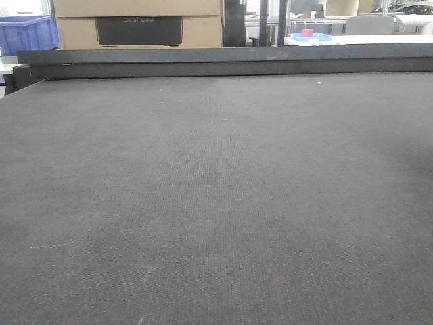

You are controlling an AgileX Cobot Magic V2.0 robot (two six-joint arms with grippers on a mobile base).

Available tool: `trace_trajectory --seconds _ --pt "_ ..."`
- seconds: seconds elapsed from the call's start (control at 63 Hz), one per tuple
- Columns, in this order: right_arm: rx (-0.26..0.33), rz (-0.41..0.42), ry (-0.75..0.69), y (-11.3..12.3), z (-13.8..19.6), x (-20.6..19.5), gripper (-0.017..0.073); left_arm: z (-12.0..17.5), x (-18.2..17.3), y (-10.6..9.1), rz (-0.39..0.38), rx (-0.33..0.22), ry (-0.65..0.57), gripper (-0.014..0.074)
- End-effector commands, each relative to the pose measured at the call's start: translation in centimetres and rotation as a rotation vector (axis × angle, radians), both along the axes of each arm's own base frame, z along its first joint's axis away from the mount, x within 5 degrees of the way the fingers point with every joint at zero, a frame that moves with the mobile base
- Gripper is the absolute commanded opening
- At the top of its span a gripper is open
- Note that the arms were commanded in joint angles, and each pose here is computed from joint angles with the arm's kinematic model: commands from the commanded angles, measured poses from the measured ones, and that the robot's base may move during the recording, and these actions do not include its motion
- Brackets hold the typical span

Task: Place valve from conveyor to right shelf box
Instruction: 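Close the right gripper around the white valve body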

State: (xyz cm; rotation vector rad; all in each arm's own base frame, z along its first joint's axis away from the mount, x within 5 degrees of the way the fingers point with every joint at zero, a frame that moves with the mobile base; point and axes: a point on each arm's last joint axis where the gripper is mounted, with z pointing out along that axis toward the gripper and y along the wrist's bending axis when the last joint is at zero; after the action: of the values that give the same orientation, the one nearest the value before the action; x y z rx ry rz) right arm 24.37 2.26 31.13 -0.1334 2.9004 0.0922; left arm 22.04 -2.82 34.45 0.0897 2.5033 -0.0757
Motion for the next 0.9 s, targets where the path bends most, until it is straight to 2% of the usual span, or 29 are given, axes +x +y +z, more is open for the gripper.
trace_trajectory --seconds 0.0,0.349,0.698,0.809,0.888 --pt "-0.019 0.006 0.035 -0.2 -1.0 0.6 0.0482 0.3 0.0 0.1 0.005 -0.007 -0.009 -0.0111" --pt "-0.027 0.005 0.151 -0.1 -5.4 3.0 0.0475 0.2 -0.1 0.1 0.005 -0.006 0.003 -0.0111" --pt "-0.026 0.004 0.173 0.0 -6.2 3.5 0.0474 0.2 -0.1 0.1 0.007 -0.006 0.014 -0.0111" --pt "-0.026 0.004 0.173 0.0 -6.2 3.5 0.0341 0.2 -0.1 0.1 0.060 -0.044 0.019 -0.0111" --pt "-0.026 0.002 0.173 0.0 -6.2 3.5 0.0180 0.2 -0.1 0.1 0.085 -0.063 0.022 -0.0111"
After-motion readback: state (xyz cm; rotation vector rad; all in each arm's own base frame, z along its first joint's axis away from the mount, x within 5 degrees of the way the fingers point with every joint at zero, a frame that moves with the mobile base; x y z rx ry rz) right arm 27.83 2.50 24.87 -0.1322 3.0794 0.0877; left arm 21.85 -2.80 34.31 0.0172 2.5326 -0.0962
